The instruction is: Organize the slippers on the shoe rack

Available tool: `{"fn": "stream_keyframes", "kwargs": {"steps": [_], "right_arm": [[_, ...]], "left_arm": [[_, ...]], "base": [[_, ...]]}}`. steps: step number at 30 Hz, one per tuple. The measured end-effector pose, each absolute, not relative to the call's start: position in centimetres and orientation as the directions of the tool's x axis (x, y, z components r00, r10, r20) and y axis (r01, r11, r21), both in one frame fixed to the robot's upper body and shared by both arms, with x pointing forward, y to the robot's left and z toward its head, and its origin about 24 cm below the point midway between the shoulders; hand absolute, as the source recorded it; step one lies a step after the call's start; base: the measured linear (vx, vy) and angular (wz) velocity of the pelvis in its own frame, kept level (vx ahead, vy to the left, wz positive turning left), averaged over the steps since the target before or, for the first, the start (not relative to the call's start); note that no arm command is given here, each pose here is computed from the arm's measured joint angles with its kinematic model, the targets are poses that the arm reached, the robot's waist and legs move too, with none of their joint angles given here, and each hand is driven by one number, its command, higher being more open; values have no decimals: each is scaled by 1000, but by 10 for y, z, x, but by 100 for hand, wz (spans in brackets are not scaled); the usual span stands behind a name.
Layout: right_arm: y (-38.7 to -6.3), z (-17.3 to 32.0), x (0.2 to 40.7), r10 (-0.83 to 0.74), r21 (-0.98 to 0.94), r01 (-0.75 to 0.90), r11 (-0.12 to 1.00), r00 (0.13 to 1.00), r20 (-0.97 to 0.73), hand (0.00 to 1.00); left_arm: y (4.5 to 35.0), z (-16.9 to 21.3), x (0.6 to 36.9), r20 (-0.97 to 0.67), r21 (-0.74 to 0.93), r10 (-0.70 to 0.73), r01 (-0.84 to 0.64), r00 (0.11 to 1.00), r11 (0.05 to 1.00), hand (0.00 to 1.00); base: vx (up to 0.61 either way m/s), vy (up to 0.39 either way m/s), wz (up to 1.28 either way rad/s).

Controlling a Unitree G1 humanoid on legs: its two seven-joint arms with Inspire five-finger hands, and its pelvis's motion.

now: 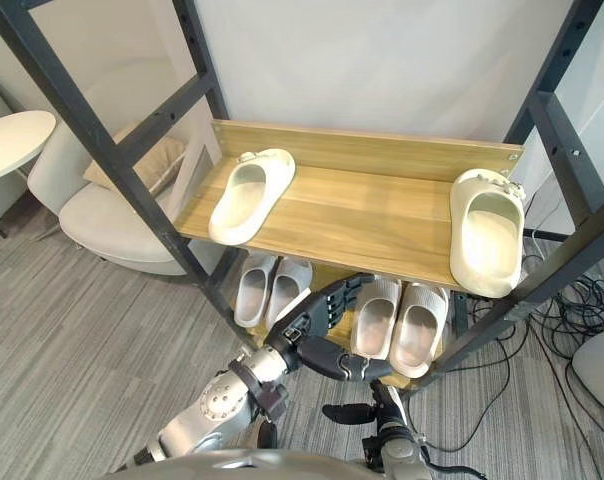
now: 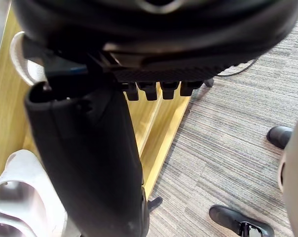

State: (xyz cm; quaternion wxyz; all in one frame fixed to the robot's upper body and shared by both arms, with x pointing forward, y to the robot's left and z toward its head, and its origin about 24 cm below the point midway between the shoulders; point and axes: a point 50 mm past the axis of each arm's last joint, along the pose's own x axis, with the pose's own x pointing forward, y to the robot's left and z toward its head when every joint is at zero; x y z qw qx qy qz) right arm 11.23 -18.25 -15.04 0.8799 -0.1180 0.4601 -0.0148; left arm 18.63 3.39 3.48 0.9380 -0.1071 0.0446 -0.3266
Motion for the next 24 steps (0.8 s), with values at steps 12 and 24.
{"fn": "stream_keyframes", "kwargs": {"steps": [12, 24], "right_arm": [[-190, -151, 109, -153, -243, -87, 966, 565, -811, 100], [-177, -121, 87, -11, -141, -136, 981, 679, -734, 100]], "left_arm": [[39, 29, 190, -48, -196, -575, 556, 817, 808, 100], [32, 27, 183, -50, -272, -660, 626, 750, 731, 100]], "base": [[-3, 1, 1], [-7, 0, 3]]}}
